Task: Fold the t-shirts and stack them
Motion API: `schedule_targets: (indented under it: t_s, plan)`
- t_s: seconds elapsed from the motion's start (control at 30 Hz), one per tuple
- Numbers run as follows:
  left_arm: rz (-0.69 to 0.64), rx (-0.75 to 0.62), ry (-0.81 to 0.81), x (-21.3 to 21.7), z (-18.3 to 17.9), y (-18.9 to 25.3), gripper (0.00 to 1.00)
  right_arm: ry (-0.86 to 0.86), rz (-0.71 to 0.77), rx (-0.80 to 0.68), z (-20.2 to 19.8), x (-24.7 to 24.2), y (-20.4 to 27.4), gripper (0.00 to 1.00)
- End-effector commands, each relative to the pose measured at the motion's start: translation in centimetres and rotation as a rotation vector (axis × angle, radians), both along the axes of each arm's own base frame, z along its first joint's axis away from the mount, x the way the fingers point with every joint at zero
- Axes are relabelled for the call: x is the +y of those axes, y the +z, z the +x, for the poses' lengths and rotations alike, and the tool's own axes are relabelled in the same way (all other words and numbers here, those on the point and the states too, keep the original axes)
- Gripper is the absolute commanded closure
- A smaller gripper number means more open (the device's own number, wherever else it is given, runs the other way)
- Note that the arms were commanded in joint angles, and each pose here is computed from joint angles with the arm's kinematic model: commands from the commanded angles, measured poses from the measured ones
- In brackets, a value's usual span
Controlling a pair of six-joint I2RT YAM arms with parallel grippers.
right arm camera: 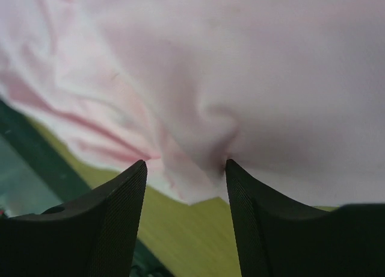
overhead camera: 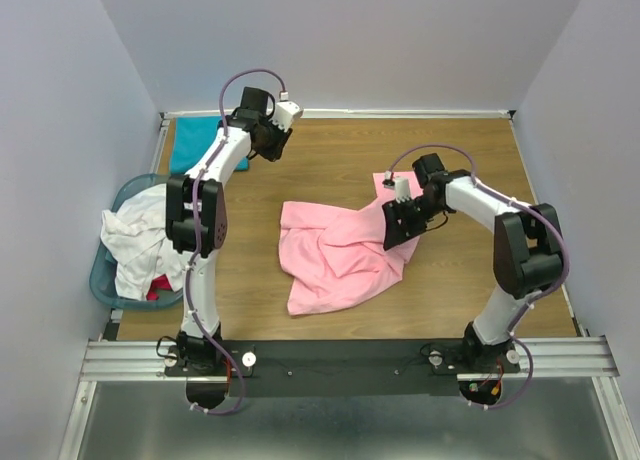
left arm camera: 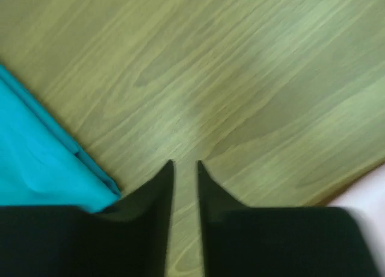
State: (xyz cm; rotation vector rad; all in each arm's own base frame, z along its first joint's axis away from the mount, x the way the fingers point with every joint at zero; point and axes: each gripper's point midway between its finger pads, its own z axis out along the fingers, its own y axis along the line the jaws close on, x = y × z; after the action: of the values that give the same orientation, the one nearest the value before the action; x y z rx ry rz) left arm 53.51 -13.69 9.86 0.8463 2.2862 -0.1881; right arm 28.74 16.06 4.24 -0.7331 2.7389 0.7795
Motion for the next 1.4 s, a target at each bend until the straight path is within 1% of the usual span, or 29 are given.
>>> schedule_targets:
  t_s: [0.0,0.03,0.07,0.1,0.13,0.17,0.2,0.23,0.27,0.33,0.4,0.5,0.6,0.73,0.77,0.8,0.83,0.97,1.0,1.03,1.07,1.23,1.27,1.33,1.37]
  plan:
    - [-0.106,0.041,-0.188,-2.8,-4.3,3.8,0.54,0.119,0.278,0.032,-3.6,3.5,6.7,0.32]
    - [-0.106,0.042,-0.217,-3.1,-5.3,3.9,0.42,0.116,0.277,-0.012,-3.2,3.4,7.8,0.30]
    - [-0.097,0.102,-0.228,-2.8,-7.4,1.7,0.41,0.110,0.264,-0.046,-2.4,3.3,8.3,0.28]
    - [-0.092,0.084,-0.250,-2.7,-8.5,2.4,0.37,0.106,0.247,-0.093,-1.2,3.2,9.1,0.27]
    - [-0.092,0.098,-0.256,-2.7,-9.3,2.0,0.37,0.096,0.208,-0.143,0.1,2.9,9.1,0.27]
    - [-0.097,0.154,-0.255,-2.4,-11.1,0.2,0.37,0.090,0.201,-0.164,0.9,2.9,9.3,0.27]
    - [-0.119,0.159,-0.246,-2.4,-11.9,0.4,0.37,0.082,0.201,-0.221,2.4,3.1,10.0,0.27]
    - [-0.131,0.164,-0.243,-2.4,-12.4,0.1,0.37,0.082,0.181,-0.249,3.1,3.3,10.1,0.28]
    - [-0.140,0.207,-0.237,-2.2,-13.8,-1.1,0.37,0.088,0.175,-0.264,3.5,3.6,10.3,0.29]
    - [-0.181,0.258,-0.228,-2.3,-15.5,-1.8,0.37,0.125,0.132,-0.307,4.5,5.1,10.5,0.33]
    - [-0.219,0.282,-0.214,-2.0,-16.2,-1.8,0.37,0.171,0.095,-0.341,4.8,6.4,10.3,0.35]
    - [-0.249,0.324,-0.183,-1.0,-17.4,-1.9,0.37,0.279,0.002,-0.416,4.2,9.7,9.6,0.36]
    - [-0.257,0.372,-0.178,-0.6,-18.6,-2.5,0.37,0.360,-0.034,-0.475,4.0,12.1,9.5,0.38]
    - [-0.273,0.427,-0.168,-0.3,-19.9,-3.2,0.37,0.490,-0.087,-0.471,1.4,16.1,7.1,0.37]
    - [-0.272,0.443,-0.170,-0.3,-20.3,-3.4,0.37,0.508,-0.107,-0.445,1.0,16.5,5.6,0.35]
    - [-0.277,0.449,-0.176,-0.4,-20.5,-3.4,0.37,0.522,-0.120,-0.438,0.6,16.9,5.0,0.31]
    - [-0.278,0.455,-0.174,-0.3,-20.7,-3.4,0.35,0.544,-0.148,-0.423,0.0,17.4,3.7,0.30]
    - [-0.280,0.466,-0.163,-0.3,-21.2,-3.8,0.31,0.551,-0.168,-0.389,-0.7,18.3,2.0,0.28]
    - [-0.288,0.476,-0.162,-0.5,-21.3,-4.0,0.28,0.549,-0.173,-0.373,-0.7,18.4,1.3,0.28]
    - [-0.295,0.488,-0.166,-0.6,-21.6,-4.1,0.20,0.553,-0.181,-0.369,-0.9,18.6,0.9,0.29]
    - [-0.300,0.496,-0.168,-0.8,-21.7,-4.3,0.20,0.555,-0.190,-0.363,-1.1,18.5,0.5,0.29]
    - [-0.281,0.537,-0.175,-1.8,-22.7,-6.1,0.21,0.538,-0.254,-0.323,-1.5,17.7,-2.1,0.35]
    - [-0.291,0.559,-0.183,-2.2,-23.1,-6.5,0.22,0.523,-0.266,-0.310,-1.8,17.4,-2.5,0.39]
    - [-0.298,0.580,-0.191,-2.8,-23.5,-7.0,0.30,0.507,-0.276,-0.308,-1.8,17.1,-2.8,0.46]
    - [-0.295,0.594,-0.190,-3.3,-23.7,-7.5,0.33,0.493,-0.282,-0.311,-1.8,16.9,-2.7,0.52]
